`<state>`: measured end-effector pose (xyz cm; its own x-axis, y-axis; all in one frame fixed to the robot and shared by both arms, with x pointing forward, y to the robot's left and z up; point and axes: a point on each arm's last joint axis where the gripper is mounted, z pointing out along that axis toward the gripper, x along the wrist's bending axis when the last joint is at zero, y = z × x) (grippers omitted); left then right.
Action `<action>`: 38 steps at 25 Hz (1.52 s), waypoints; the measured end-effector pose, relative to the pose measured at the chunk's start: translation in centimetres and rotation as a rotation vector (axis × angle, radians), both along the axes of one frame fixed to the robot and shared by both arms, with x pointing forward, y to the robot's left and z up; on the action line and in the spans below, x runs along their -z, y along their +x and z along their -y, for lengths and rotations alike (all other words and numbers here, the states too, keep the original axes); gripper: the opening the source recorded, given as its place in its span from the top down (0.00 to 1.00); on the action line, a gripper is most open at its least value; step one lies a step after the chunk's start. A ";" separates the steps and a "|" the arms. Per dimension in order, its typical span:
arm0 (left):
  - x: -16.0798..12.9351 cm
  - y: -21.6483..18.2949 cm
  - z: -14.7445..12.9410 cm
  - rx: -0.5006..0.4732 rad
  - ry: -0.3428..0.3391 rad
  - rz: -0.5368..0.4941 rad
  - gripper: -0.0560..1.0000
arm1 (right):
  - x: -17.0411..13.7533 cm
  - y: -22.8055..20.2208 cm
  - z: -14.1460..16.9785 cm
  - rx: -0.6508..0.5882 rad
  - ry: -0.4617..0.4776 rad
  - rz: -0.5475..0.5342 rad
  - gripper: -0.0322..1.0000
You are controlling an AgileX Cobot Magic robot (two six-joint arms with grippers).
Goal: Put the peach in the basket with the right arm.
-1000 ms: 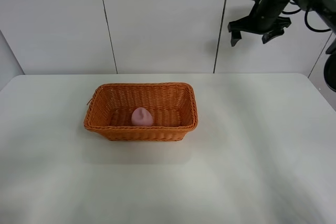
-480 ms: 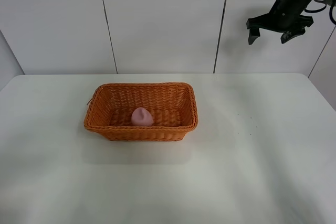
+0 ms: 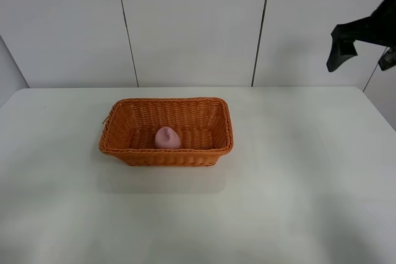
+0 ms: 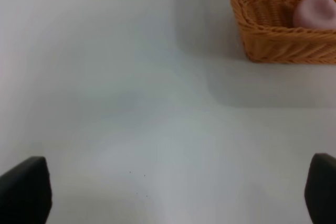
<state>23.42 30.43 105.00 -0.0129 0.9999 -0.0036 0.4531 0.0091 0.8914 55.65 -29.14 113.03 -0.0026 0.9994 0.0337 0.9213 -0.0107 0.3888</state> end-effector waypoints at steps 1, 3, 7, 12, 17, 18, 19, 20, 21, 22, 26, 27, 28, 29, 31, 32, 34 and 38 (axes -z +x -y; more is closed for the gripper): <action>0.0 0.0 0.0 0.000 0.000 0.000 0.01 | -0.1 -2.1 0.0 -0.002 -0.001 -0.003 0.29; 0.0 0.0 0.0 0.000 0.000 0.000 0.01 | 0.3 -6.0 0.1 -0.014 -0.006 -0.014 0.29; 0.0 0.0 0.0 0.000 0.000 0.000 0.01 | 1.6 -13.5 0.2 -0.057 -0.024 0.003 0.29; 0.0 0.0 0.0 0.000 0.000 0.000 0.01 | 4.2 -21.0 0.3 -0.064 -0.032 0.150 0.29; 0.0 0.0 0.0 0.000 0.000 0.000 0.01 | 6.9 -25.8 0.4 -0.057 -0.035 0.375 0.29; 0.0 0.0 0.0 0.000 0.000 0.000 0.01 | 7.3 -26.5 0.4 -0.055 -0.034 0.400 0.29; 0.0 0.0 0.0 0.000 0.000 0.000 0.01 | 7.8 -27.2 0.4 -0.054 -0.034 0.425 0.29; 0.0 0.0 0.0 0.000 0.000 0.000 0.01 | 8.1 -27.7 0.4 -0.054 -0.034 0.444 0.29; 0.0 0.0 0.0 0.000 0.000 0.000 0.01 | 8.1 -28.2 0.4 -0.053 -0.035 0.471 0.29; 0.0 0.0 0.0 0.000 0.000 0.000 0.01 | 8.1 -28.6 0.5 -0.053 -0.035 0.497 0.29; 0.0 0.0 0.0 0.000 0.000 0.000 0.01 | 7.8 -30.2 0.5 -0.050 -0.036 0.606 0.29; 0.0 0.0 0.0 0.000 0.000 0.000 0.01 | 7.8 -30.6 0.5 -0.050 -0.037 0.633 0.29; 0.0 0.0 0.0 0.000 0.000 0.000 0.01 | 7.8 -31.0 0.5 -0.049 -0.037 0.659 0.29; 0.0 0.0 0.0 0.000 0.000 0.000 0.01 | 7.8 -31.4 0.5 -0.049 -0.037 0.684 0.29; 0.0 0.0 0.0 0.000 0.000 0.000 0.01 | 7.8 -32.0 0.5 -0.048 -0.039 0.719 0.29; 0.0 0.0 0.0 0.000 0.000 0.000 0.01 | 7.8 -32.1 0.5 -0.047 -0.038 0.726 0.29; 0.0 0.0 0.0 0.000 0.000 0.000 0.01 | 7.8 -32.1 0.5 -0.046 -0.040 0.727 0.29; 0.0 0.0 0.0 0.000 0.000 0.000 0.01 | 7.8 -32.1 0.5 -0.046 -0.040 0.727 0.29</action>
